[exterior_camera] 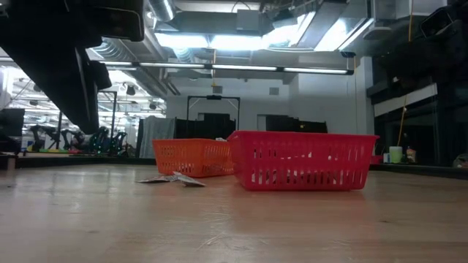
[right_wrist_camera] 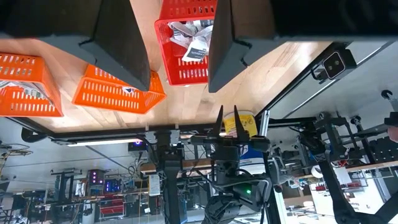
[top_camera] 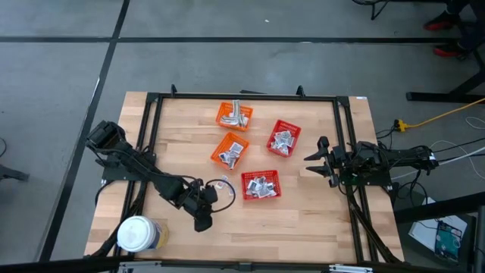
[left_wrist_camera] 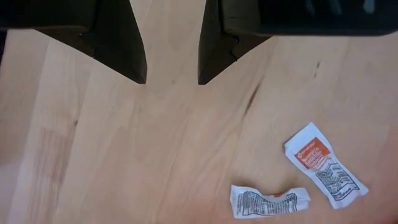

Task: Pick & Place First Aid Supplies
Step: Put the orange ointment pack into the top red bin

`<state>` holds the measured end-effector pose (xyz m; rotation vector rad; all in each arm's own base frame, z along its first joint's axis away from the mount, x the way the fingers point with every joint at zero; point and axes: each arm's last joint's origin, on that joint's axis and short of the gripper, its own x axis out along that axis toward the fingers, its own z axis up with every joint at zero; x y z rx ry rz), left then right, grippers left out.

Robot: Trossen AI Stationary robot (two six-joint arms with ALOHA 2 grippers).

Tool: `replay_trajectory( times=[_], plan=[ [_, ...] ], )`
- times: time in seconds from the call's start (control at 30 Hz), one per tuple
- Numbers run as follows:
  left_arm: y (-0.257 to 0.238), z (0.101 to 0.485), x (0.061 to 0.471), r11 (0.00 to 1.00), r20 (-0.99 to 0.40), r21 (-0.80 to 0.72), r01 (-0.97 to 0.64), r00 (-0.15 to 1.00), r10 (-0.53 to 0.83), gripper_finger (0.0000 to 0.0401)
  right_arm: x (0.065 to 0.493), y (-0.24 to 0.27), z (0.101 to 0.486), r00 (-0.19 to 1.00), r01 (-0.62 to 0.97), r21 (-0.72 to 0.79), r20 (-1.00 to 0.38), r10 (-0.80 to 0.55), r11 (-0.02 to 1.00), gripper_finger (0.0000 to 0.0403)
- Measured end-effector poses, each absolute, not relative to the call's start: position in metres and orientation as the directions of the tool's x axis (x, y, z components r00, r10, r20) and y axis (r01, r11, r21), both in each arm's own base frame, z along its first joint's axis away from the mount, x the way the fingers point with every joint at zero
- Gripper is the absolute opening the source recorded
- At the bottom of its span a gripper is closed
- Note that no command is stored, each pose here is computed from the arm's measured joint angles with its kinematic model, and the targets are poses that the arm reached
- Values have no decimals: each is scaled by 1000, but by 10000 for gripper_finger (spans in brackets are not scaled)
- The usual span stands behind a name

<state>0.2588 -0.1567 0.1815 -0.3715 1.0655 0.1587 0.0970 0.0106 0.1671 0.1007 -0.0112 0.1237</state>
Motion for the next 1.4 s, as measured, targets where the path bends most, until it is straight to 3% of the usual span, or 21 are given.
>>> replay_trajectory(
  times=[0.77, 1.4],
  plan=[
    [-158, 184, 263, 956, -854, -211, -202, 514, -80, 137, 97, 11, 167, 992, -124, 100, 17, 123, 987, 163],
    [-104, 179, 285, 993, -874, 17, -121, 481, 74, 137, 97, 11, 167, 992, -124, 100, 17, 123, 987, 163]
  ],
)
